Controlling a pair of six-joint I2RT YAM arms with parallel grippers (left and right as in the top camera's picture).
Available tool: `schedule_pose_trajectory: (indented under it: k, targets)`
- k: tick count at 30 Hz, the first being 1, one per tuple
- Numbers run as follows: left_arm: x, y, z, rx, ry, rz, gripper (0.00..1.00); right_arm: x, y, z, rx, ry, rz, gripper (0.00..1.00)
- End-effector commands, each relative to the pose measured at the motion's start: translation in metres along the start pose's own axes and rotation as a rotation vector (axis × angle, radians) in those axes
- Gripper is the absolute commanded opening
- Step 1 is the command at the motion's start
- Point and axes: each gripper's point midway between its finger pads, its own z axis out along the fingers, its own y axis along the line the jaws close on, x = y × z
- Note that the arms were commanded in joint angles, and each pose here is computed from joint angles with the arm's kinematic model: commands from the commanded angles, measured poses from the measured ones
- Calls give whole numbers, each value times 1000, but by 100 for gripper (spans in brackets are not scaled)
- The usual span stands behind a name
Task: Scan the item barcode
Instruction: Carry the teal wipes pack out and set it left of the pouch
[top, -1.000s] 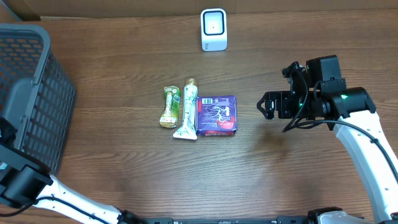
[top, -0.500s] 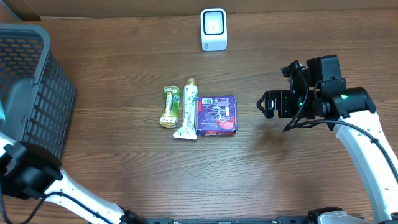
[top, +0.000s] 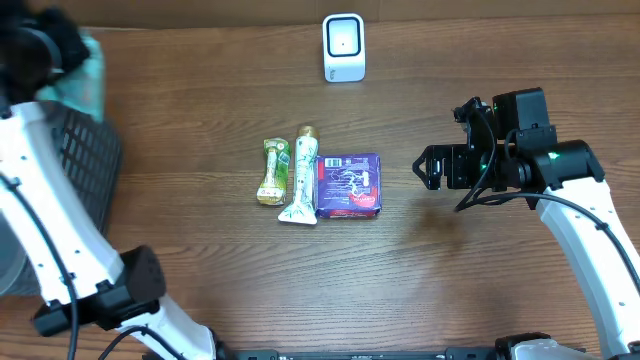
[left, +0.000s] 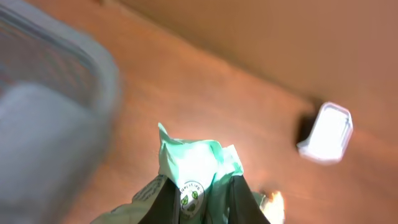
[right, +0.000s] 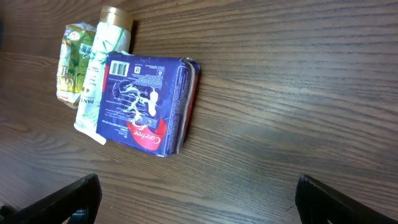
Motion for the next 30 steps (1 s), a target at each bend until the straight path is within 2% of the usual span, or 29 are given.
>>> schedule_pose_trajectory:
  k: [1,6,13,16,21,27,28,30]
  targets:
    - [38,-24,25,-61,142,-15,4,-2,-1,1,-4,-11,2,100]
    - [113,-45,87,-180,423,30,4,-8,-1,1,-7,-34,-8,100]
    - [190,-46,160,-321,644,38,4,-10,-1,1,-7,-40,-10,100]
    - [216,-43,181,-349,693,16,4,-10,-1,1,-7,-40,-10,100]
    - [248,-56,201,-291,751,10,4,-10,-1,1,-7,-41,-11,100]
    - [259,-65,206,-268,761,24,4,-11,0,1,-8,-47,-13,100]
    - [259,-66,206,-267,761,28,7,-12,0,1,-8,-48,-13,100]
    - [260,-67,206,-261,761,38,40,-12,0,1,-8,-49,-14,100]
